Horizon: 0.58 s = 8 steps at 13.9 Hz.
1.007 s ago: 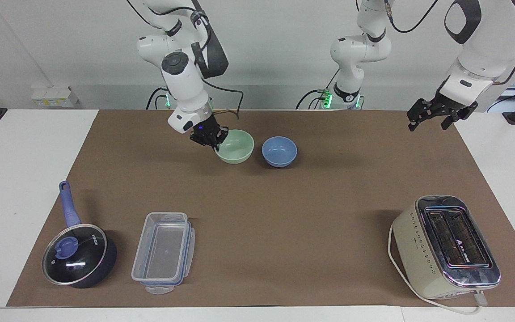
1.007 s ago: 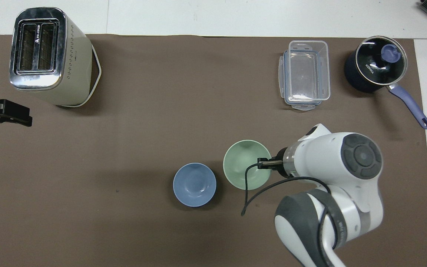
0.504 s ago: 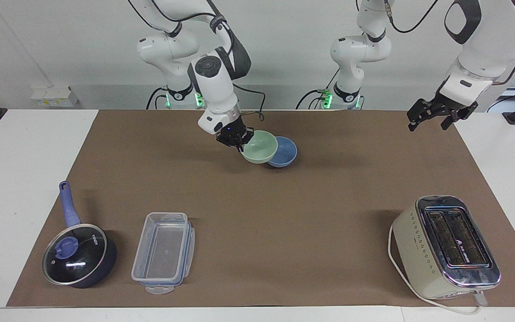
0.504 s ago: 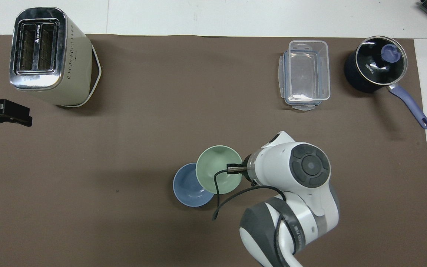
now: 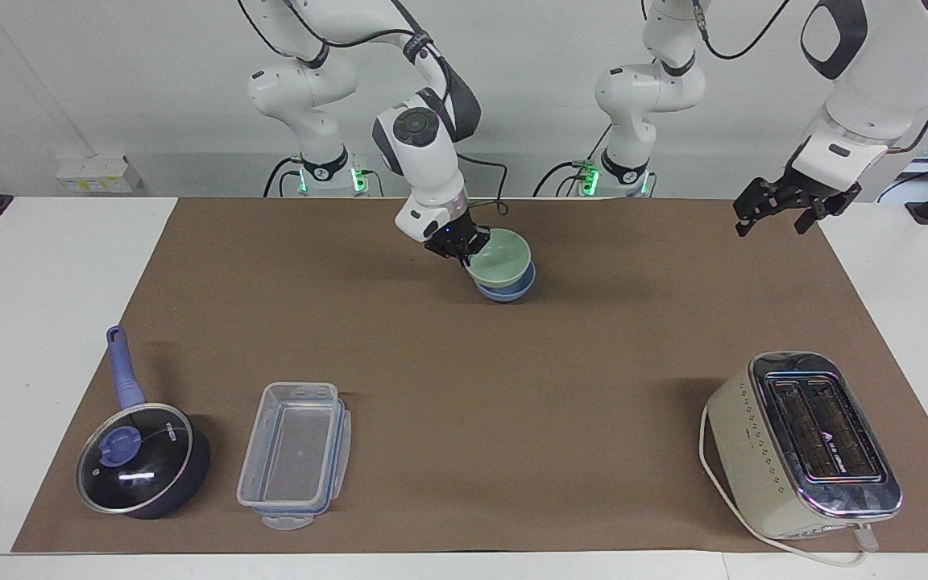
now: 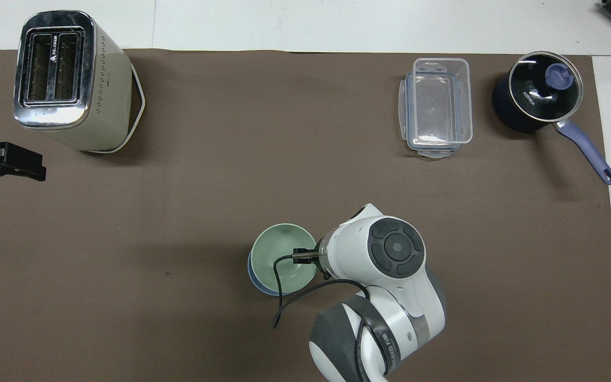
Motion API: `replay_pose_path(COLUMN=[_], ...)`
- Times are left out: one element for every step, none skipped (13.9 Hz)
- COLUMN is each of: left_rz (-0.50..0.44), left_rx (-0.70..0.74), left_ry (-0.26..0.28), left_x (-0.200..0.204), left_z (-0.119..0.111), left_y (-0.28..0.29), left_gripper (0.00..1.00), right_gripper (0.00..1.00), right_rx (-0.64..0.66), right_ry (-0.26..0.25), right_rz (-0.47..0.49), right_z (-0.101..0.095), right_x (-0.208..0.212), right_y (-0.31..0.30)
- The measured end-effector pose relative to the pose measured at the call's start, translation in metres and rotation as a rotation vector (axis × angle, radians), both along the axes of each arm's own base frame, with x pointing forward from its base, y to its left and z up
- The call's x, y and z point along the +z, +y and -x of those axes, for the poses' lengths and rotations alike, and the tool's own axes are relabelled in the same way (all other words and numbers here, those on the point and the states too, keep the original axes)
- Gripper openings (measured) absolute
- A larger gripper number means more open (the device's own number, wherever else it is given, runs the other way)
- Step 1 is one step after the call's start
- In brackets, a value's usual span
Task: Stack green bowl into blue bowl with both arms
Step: 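Lower the green bowl into the blue bowl with the right gripper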
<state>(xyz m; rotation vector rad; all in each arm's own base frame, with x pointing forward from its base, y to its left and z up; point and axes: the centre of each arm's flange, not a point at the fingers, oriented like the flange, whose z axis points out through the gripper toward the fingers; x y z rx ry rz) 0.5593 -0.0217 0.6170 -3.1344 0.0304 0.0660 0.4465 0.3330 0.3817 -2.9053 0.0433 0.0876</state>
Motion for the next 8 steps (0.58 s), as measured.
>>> replay_pose_path(left_rz=[0.0, 0.0, 0.0, 0.0, 0.0, 0.0, 0.0, 0.0], left_rx=[0.0, 0.0, 0.0, 0.0, 0.0, 0.0, 0.0, 0.0], left_ry=[0.0, 0.0, 0.0, 0.0, 0.0, 0.0, 0.0, 0.0], left_x=[0.0, 0.0, 0.0, 0.0, 0.0, 0.0, 0.0, 0.0], left_z=[0.0, 0.0, 0.0, 0.0, 0.0, 0.0, 0.0, 0.0], left_y=[0.0, 0.0, 0.0, 0.0, 0.0, 0.0, 0.0, 0.0], left_gripper=[1.0, 1.0, 1.0, 1.0, 1.0, 1.0, 1.0, 1.0], right_gripper=[0.04, 0.04, 0.04, 0.04, 0.04, 0.04, 0.04, 0.04], right_rx=[0.0, 0.003, 0.004, 0.004, 0.003, 0.001, 0.0, -0.001], right_ry=[0.004, 0.006, 0.008, 0.01, 0.01, 0.007, 0.006, 0.002], right_rz=[-0.004, -0.005, -0.003, -0.003, -0.002, -0.003, -0.004, -0.005], right_z=[0.002, 0.003, 0.003, 0.003, 0.003, 0.002, 0.001, 0.001], right_x=[0.0, -0.001, -0.002, -0.004, -0.005, -0.007, -0.01, -0.013], right_y=[0.002, 0.004, 0.004, 0.004, 0.004, 0.004, 0.005, 0.006])
